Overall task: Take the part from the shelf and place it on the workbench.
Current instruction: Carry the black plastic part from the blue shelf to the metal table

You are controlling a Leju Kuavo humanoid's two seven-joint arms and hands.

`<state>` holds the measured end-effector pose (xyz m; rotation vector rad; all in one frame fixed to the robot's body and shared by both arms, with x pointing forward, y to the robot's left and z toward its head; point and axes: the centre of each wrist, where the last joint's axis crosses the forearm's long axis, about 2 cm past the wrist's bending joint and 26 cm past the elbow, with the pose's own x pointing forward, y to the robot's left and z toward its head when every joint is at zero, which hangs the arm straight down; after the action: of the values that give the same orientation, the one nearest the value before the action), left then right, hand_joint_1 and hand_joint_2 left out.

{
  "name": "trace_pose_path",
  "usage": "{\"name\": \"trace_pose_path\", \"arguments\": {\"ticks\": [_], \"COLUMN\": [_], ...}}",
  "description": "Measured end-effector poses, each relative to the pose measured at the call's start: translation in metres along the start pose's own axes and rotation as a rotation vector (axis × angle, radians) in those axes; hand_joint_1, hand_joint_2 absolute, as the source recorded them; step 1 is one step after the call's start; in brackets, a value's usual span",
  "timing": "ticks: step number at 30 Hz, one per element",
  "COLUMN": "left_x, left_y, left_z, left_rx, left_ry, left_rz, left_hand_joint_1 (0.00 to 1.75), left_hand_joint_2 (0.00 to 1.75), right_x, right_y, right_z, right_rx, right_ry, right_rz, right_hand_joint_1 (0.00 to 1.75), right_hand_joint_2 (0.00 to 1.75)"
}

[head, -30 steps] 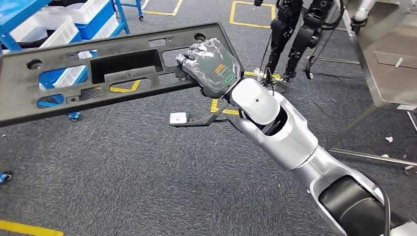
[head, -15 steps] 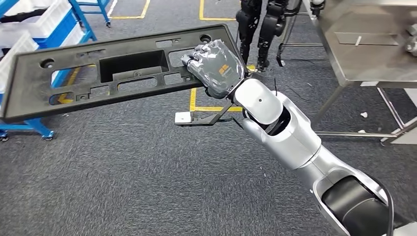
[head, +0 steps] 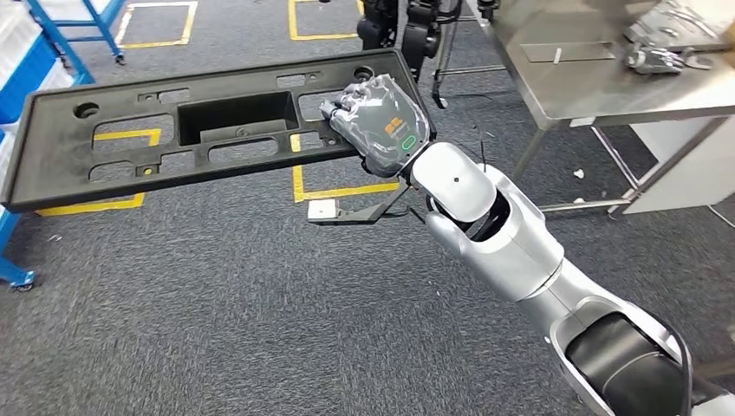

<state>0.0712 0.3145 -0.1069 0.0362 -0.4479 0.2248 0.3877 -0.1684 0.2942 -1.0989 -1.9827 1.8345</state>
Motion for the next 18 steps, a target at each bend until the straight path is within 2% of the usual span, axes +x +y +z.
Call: {"name": "trace_pose_path", "arguments": {"ticks": [14,18], "left_x": [0.001,0.004], "left_y": [-0.002,-0.003], "left_z": [0.000,-0.001], "left_rx": [-0.007,-0.010], "left_ry": [0.006,0.004], "left_rz": [-0.015,-0.017], "left_hand_joint_1": [0.00,0.00], "left_hand_joint_2": [1.75,1.75], "right_x": [-0.009,-0.025], "right_y": [0.007,0.012], "right_z": [0.006,0.003], "right_rx": [0.054,0.132], "right_ry": [0.046,0.106], "right_rz": [0.018,0.058], "right_hand_joint_1": [1.75,1.75], "right_hand_joint_2": [1.75,1.75]}}
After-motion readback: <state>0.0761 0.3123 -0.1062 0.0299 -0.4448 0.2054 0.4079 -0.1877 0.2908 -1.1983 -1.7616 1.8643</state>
